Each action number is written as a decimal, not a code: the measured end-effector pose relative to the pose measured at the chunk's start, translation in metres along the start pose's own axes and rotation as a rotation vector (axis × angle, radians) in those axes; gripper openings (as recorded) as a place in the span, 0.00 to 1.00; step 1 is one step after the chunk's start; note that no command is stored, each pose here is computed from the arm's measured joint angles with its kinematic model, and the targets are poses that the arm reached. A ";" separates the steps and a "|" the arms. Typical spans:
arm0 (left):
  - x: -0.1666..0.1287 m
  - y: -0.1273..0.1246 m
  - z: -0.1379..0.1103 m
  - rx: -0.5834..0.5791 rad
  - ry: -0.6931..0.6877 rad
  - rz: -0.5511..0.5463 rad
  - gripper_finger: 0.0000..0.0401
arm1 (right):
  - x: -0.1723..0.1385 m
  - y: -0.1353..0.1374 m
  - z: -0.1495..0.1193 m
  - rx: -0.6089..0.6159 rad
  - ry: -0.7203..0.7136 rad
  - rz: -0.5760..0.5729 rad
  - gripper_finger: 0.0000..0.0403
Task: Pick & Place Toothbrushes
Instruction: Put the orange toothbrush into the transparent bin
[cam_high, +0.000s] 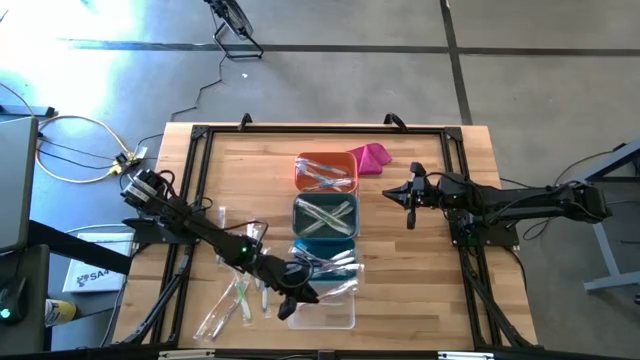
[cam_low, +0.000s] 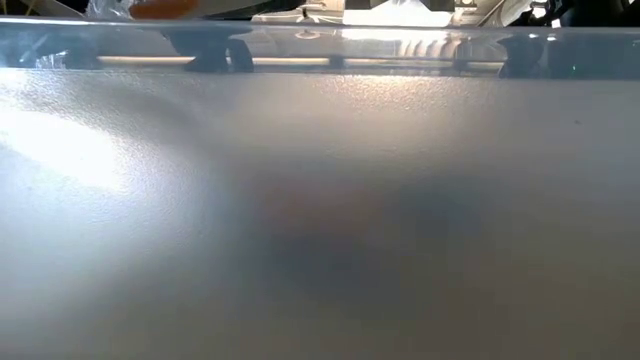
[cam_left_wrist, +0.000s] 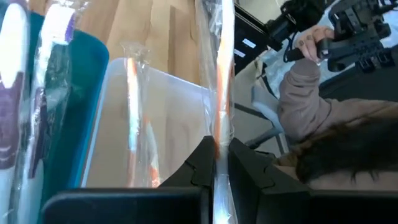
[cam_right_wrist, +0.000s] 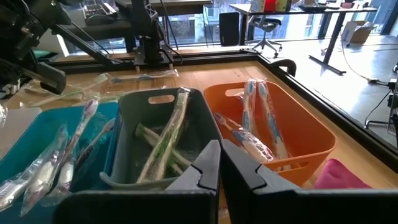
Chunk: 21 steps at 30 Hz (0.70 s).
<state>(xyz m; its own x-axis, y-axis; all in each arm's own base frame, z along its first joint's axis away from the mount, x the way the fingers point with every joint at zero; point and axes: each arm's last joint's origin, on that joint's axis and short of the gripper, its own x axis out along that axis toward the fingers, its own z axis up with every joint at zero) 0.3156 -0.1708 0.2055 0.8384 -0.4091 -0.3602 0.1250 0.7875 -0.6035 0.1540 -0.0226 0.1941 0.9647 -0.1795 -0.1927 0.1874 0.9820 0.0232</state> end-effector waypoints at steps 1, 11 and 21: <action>0.000 0.000 0.000 -0.003 -0.006 0.006 0.05 | 0.000 0.000 0.000 0.000 0.001 0.000 0.01; -0.001 -0.001 -0.010 -0.035 0.033 0.067 0.05 | 0.000 0.000 0.000 0.000 0.002 0.000 0.01; 0.006 0.006 -0.019 -0.055 0.069 0.104 0.05 | 0.000 0.000 0.000 0.000 0.002 0.000 0.01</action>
<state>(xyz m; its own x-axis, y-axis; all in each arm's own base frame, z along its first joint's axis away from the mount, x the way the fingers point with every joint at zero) 0.3113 -0.1769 0.1864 0.8066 -0.3587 -0.4698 0.0085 0.8018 -0.5976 0.1539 -0.0226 0.1939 0.9643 -0.1795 -0.1949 0.1875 0.9820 0.0235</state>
